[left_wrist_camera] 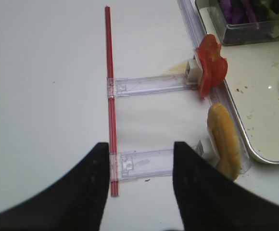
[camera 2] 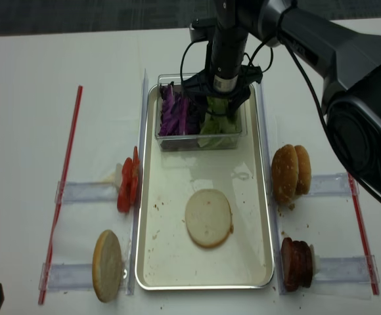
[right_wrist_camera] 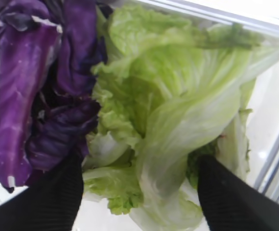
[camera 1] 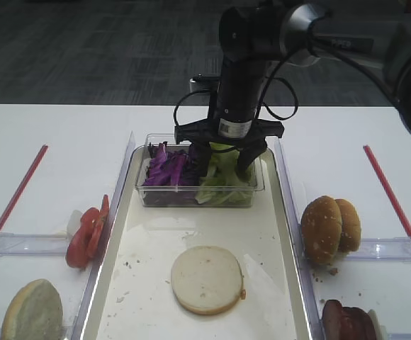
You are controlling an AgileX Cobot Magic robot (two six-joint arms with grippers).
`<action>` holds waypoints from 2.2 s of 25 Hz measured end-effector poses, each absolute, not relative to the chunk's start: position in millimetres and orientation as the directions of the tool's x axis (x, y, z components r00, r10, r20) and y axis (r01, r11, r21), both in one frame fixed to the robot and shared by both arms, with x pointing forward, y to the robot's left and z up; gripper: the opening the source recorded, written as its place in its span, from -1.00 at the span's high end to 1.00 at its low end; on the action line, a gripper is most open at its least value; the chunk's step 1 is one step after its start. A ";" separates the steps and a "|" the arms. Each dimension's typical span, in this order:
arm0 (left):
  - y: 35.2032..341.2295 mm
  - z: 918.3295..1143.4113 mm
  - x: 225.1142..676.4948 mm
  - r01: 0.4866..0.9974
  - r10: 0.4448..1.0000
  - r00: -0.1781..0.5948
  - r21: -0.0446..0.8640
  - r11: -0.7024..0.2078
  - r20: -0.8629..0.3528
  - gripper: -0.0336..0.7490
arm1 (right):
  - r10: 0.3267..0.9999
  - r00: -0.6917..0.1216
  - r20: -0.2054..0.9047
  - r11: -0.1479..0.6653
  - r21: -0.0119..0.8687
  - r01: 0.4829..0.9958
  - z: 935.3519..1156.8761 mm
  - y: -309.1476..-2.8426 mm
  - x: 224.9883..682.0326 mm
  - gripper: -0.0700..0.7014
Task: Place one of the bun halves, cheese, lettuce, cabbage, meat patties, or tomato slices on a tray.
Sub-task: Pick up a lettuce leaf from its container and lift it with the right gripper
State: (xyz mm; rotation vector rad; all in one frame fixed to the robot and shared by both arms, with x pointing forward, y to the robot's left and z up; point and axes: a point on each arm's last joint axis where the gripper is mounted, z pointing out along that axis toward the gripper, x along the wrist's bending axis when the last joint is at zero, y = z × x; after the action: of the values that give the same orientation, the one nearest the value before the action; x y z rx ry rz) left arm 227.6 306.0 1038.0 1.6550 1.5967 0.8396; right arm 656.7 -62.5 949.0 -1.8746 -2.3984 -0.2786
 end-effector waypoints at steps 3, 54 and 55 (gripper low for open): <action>306.0 1038.0 227.6 0.561 0.999 0.039 0.828 -0.017 -0.007 0.16 | 0.954 -0.250 0.165 0.237 0.094 0.967 948.8 -63.5 657.2 -0.38; 306.0 1038.0 227.6 0.561 0.999 0.039 0.828 -0.017 -0.007 0.16 | 0.938 -0.304 0.165 0.277 0.168 0.946 994.3 -68.0 650.2 0.73; 306.0 1038.0 227.6 0.561 0.999 0.039 0.828 -0.017 -0.007 0.16 | 0.937 -0.306 0.170 0.278 0.174 0.945 998.1 -68.1 649.2 0.73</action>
State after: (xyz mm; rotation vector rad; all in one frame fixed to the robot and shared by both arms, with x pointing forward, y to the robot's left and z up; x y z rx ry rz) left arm 227.6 306.0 1038.0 1.6550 1.5967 0.8396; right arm 649.2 -68.1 998.1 -1.8298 -2.4839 -0.3774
